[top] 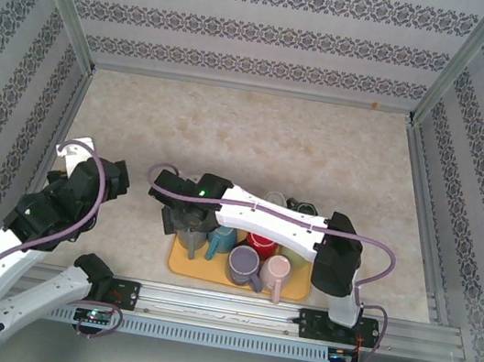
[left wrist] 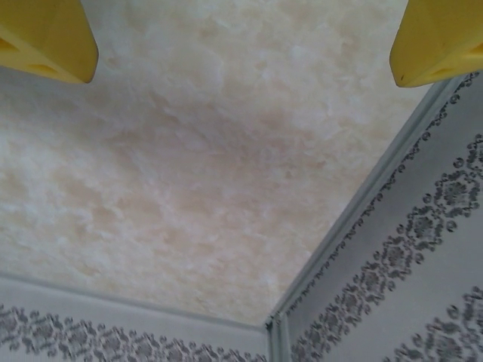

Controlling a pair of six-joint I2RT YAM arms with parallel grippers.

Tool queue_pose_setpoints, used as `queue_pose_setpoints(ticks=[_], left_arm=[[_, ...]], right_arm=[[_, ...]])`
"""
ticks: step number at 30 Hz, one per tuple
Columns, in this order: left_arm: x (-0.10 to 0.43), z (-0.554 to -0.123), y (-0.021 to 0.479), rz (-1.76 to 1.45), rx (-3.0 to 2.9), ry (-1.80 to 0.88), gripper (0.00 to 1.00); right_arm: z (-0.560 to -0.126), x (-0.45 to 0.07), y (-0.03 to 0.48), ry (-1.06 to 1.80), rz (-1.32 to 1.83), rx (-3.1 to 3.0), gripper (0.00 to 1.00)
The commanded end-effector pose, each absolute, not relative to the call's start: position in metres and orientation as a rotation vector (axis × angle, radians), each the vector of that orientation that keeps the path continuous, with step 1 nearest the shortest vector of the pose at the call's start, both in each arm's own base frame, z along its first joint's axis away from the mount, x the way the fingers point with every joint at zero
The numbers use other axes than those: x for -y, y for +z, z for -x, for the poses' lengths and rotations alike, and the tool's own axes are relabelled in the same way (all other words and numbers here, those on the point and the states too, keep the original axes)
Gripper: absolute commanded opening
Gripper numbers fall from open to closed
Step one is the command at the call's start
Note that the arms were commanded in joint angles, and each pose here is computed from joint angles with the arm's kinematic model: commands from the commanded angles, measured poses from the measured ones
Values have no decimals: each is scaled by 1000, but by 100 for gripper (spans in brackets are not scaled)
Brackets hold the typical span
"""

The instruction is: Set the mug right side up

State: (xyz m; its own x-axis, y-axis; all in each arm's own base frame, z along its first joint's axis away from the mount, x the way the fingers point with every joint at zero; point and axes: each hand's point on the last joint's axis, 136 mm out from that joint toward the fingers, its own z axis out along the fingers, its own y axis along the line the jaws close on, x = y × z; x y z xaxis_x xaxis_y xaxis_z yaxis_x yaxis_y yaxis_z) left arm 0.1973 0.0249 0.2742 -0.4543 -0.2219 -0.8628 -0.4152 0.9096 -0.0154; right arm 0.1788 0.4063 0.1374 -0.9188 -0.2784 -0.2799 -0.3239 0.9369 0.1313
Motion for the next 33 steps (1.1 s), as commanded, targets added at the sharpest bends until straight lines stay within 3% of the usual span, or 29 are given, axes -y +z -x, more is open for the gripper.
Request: queue_pose_setpoints(ticks=[1, 33], left_arm=[[-48, -184, 280, 551, -1976, 305, 100], [-55, -178, 284, 596, -1919, 278, 100]], right_arm=[[-187, -400, 140, 224, 324, -2868, 79], [-189, -409, 75, 65, 302, -3020, 84]])
